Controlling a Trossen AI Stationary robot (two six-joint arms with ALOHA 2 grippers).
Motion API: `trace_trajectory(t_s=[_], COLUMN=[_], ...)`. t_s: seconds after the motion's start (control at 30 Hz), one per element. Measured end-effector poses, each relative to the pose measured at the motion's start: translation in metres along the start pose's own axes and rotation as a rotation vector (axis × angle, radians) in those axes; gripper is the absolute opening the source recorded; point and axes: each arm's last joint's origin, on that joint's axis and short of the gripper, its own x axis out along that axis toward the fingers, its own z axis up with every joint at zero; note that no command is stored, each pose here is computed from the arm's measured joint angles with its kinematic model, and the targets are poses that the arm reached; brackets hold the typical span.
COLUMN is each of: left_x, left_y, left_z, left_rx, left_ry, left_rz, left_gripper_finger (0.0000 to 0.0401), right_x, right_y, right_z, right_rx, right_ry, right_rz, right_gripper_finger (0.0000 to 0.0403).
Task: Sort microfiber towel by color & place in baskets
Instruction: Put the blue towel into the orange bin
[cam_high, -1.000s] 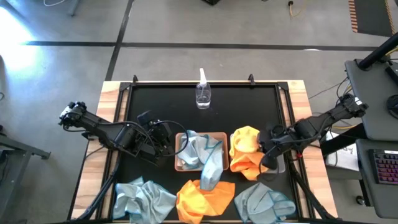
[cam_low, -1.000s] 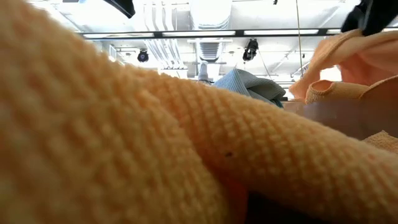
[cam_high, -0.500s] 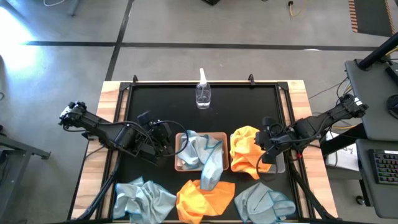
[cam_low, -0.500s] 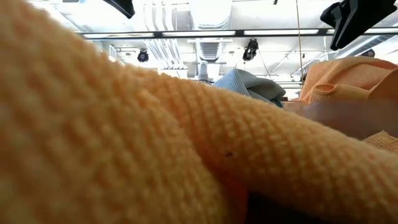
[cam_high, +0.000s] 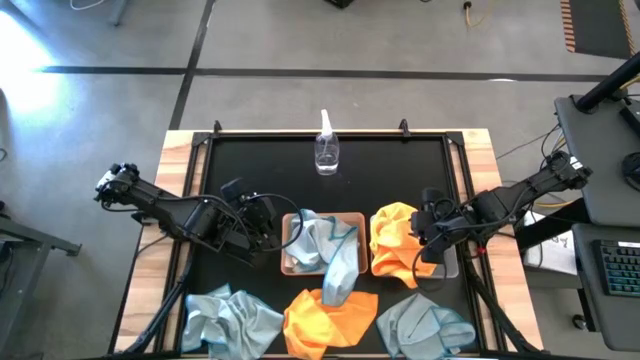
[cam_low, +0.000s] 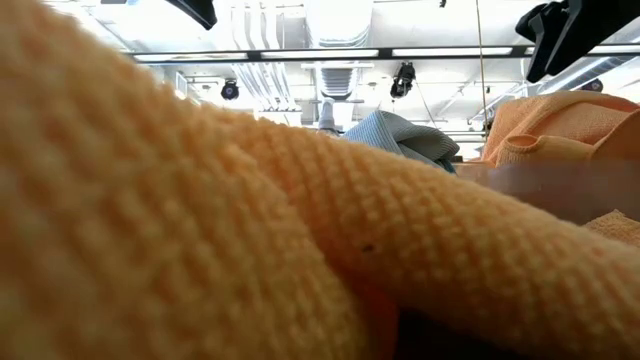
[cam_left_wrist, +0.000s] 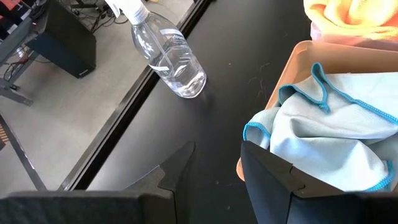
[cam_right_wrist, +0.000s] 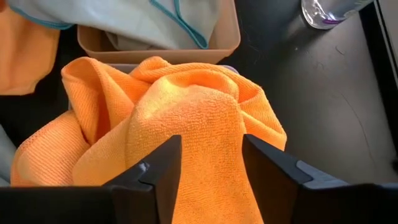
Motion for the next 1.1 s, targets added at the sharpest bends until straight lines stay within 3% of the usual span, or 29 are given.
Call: trace_trajectory(t_s=[0.17,0.37,0.5,0.63,0.77,0.9,1.1], left_x=[0.0,0.0,0.0,0.0,0.0,0.0,0.0], left_y=[0.0,0.0,0.0,0.0,0.0,0.0,0.0], left_z=[0.0,0.0,0.0,-0.001,-0.001,-0.001,-0.001], left_rx=[0.0,0.0,0.002,0.001,0.002,0.004,0.008], left_ry=[0.002,0.003,0.004,0.015,0.017,0.017,0.019], left_rz=[-0.002,-0.002,-0.002,-0.015,-0.016,-0.016,-0.014], left_gripper_finger=[0.0113,0.0113,0.0113,0.0113,0.0113,0.0113,0.0113], right_x=[0.0,0.0,-0.001,-0.002,0.001,0.006,0.018], right_y=[0.0,0.004,0.009,0.016,0.023,0.034,0.06], right_z=[0.0,0.006,0.009,0.009,0.008,0.007,0.004], right_rx=[0.049,0.155,0.153,0.177,0.312,0.394,0.392], right_ry=[0.003,-0.052,-0.035,0.047,0.191,0.318,0.444], right_rz=[0.012,0.053,0.203,0.393,0.533,0.591,0.607], right_gripper_finger=[0.018,0.0172,0.0164,0.0154,0.0143,0.0135,0.0133])
